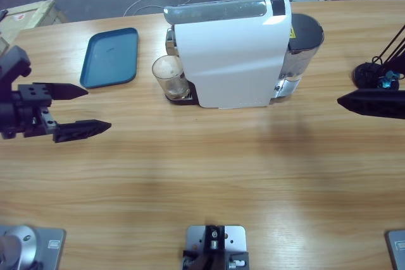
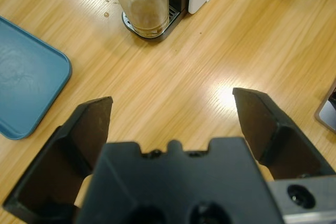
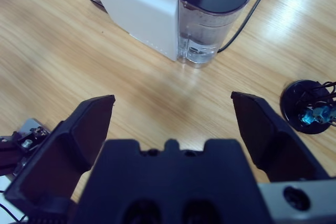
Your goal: Pour coffee
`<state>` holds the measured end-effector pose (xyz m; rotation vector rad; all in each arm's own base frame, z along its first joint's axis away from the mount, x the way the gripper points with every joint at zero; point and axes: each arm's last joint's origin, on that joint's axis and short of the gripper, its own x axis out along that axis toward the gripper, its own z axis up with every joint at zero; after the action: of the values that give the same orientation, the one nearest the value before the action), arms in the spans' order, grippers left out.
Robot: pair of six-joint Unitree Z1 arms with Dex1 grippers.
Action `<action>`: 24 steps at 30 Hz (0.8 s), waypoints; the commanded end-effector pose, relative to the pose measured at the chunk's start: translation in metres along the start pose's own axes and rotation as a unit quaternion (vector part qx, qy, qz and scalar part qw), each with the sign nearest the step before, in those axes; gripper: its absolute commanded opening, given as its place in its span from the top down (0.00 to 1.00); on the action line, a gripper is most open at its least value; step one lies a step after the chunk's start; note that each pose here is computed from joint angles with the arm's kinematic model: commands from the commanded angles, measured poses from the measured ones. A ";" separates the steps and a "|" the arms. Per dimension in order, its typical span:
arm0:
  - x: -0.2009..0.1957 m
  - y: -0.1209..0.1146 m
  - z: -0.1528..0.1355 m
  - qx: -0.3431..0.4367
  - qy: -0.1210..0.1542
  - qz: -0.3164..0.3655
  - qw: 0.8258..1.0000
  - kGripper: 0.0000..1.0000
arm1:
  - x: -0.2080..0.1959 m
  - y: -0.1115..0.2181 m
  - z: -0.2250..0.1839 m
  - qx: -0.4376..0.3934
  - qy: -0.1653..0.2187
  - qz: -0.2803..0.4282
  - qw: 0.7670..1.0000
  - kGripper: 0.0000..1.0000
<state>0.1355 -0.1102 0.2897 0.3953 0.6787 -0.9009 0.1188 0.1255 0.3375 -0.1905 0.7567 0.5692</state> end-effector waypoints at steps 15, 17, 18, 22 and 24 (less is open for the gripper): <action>0.039 0.046 0.031 0.034 -0.076 0.001 0.997 0.00 | 0.010 0.003 -0.012 -0.014 0.028 0.001 0.999 0.00; 0.057 0.058 0.033 0.068 -0.090 -0.022 0.993 0.00 | 0.014 0.003 -0.014 -0.015 0.036 0.000 0.999 0.00; 0.063 0.060 0.034 0.077 -0.095 -0.027 0.992 0.00 | 0.015 0.003 -0.014 -0.015 0.038 0.000 0.999 0.00; 0.084 0.063 0.032 0.109 -0.108 -0.066 0.986 0.02 | 0.019 0.004 -0.015 -0.015 0.046 -0.001 0.999 0.00; 0.093 0.064 0.029 0.120 -0.107 -0.081 0.984 0.02 | 0.021 0.005 -0.014 -0.015 0.050 0.002 0.999 0.00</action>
<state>0.2149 -0.1330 0.2845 0.4300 0.3945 -1.0572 0.1163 0.1242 0.3280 -0.2091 0.7828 0.5689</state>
